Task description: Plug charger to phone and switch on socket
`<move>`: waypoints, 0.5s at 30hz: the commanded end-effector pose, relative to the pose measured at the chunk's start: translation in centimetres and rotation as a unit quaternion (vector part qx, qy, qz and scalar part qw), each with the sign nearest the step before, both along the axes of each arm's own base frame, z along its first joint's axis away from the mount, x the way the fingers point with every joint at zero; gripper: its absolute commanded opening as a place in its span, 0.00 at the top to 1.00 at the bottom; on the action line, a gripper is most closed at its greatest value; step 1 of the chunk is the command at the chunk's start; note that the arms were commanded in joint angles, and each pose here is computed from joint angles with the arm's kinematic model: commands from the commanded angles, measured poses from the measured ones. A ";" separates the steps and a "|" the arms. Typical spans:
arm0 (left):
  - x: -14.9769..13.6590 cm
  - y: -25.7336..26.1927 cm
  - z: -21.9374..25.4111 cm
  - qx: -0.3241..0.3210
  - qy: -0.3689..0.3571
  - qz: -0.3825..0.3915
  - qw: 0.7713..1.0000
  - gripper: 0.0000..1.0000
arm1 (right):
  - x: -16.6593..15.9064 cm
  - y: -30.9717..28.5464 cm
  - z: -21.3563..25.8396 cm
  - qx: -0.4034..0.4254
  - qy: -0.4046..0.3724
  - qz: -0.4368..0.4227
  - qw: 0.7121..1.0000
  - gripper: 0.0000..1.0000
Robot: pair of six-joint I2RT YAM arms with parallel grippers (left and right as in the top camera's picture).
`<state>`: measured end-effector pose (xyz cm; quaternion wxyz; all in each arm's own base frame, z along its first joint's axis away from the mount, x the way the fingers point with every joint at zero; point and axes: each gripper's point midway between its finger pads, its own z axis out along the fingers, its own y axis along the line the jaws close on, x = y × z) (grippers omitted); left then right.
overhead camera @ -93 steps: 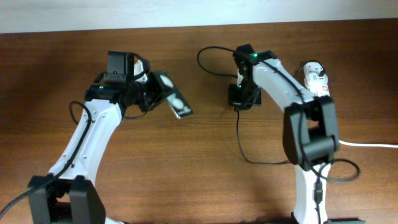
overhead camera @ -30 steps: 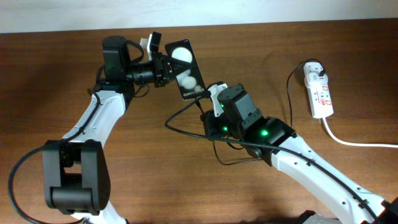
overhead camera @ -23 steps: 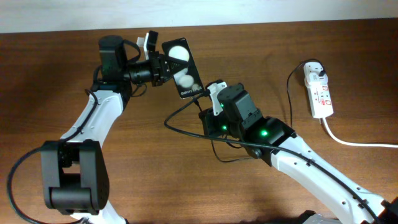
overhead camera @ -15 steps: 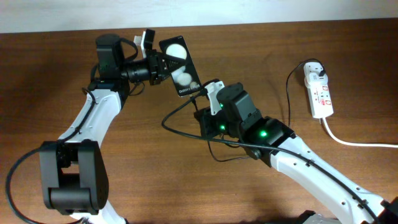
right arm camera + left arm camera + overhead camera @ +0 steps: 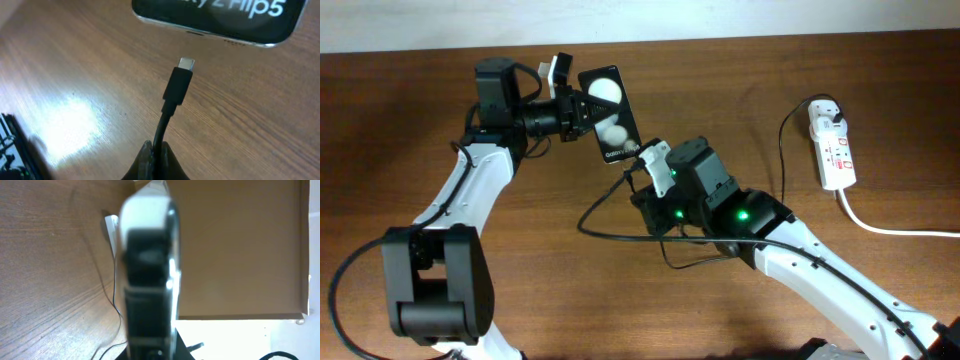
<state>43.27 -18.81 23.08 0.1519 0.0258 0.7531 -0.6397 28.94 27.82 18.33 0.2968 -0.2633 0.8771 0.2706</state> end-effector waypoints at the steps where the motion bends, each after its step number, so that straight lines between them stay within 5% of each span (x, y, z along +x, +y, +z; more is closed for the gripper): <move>1: -0.7 0.1 0.6 -0.011 -0.005 -0.018 1.000 1.00 | 0.6 0.2 1.0 -0.001 -0.029 0.016 0.999 0.96; 15: 0.4 1.7 1.0 -0.016 0.007 0.010 1.000 1.00 | 2.3 0.4 2.4 0.011 -0.071 -0.004 0.997 0.96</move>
